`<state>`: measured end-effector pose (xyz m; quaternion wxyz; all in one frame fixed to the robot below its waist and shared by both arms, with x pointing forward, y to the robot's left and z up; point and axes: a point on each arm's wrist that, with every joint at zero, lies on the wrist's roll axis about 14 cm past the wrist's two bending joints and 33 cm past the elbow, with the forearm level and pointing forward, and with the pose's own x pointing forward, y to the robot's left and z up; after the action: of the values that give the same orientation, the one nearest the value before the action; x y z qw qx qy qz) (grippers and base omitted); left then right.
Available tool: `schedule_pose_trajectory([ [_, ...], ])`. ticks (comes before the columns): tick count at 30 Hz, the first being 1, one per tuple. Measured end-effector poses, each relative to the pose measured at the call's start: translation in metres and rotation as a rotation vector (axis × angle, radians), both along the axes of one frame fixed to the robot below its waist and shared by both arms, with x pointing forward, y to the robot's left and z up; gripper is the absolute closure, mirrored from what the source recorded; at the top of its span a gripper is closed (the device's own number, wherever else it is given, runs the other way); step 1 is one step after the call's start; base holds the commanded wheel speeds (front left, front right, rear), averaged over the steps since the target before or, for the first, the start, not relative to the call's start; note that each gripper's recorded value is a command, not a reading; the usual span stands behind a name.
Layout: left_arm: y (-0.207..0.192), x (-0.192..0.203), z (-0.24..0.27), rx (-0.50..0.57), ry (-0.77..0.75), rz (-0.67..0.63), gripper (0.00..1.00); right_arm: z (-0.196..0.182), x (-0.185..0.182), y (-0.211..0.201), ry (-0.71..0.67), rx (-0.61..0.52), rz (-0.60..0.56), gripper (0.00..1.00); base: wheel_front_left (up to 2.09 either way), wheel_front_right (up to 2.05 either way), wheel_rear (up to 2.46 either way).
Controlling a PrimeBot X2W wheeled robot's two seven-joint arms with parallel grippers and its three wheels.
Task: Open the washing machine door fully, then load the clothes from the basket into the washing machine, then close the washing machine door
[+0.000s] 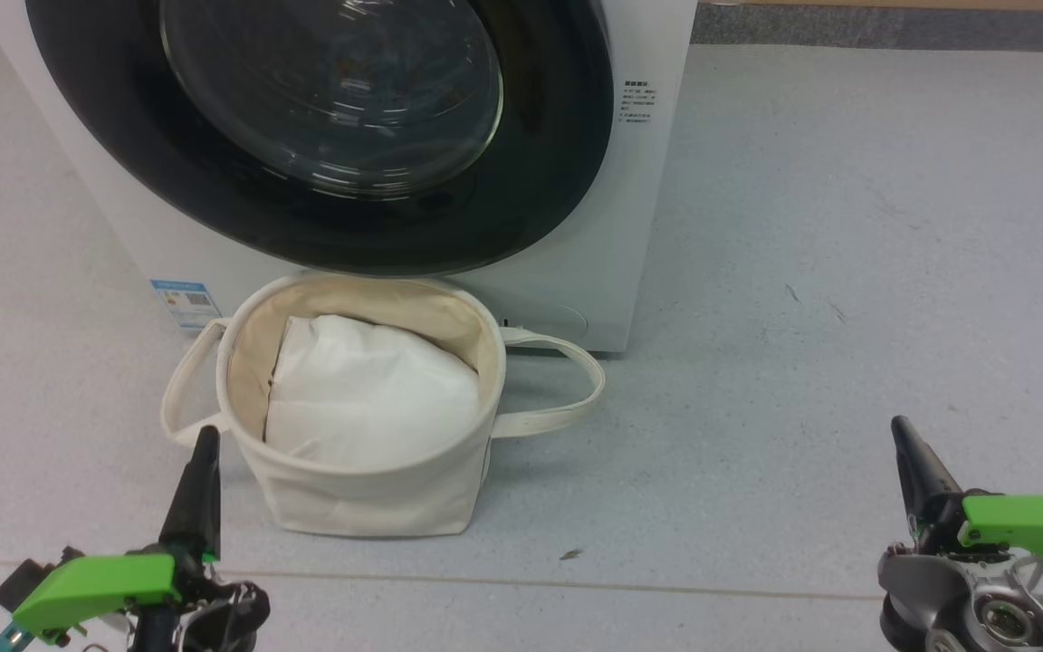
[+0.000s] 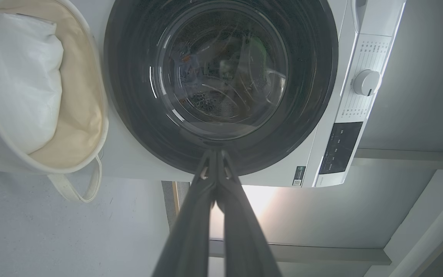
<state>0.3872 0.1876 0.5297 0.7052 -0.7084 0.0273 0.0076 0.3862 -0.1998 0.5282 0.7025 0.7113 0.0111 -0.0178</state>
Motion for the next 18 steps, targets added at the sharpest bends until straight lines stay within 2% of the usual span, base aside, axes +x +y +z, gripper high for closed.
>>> schedule_pose_trajectory([
  [18,-0.0001,0.0,0.0,0.0,0.0,0.0,1.0,-0.0001,-0.0003,-0.0011,0.001,-0.006,-0.004,1.0,0.0,0.0,0.0],
])
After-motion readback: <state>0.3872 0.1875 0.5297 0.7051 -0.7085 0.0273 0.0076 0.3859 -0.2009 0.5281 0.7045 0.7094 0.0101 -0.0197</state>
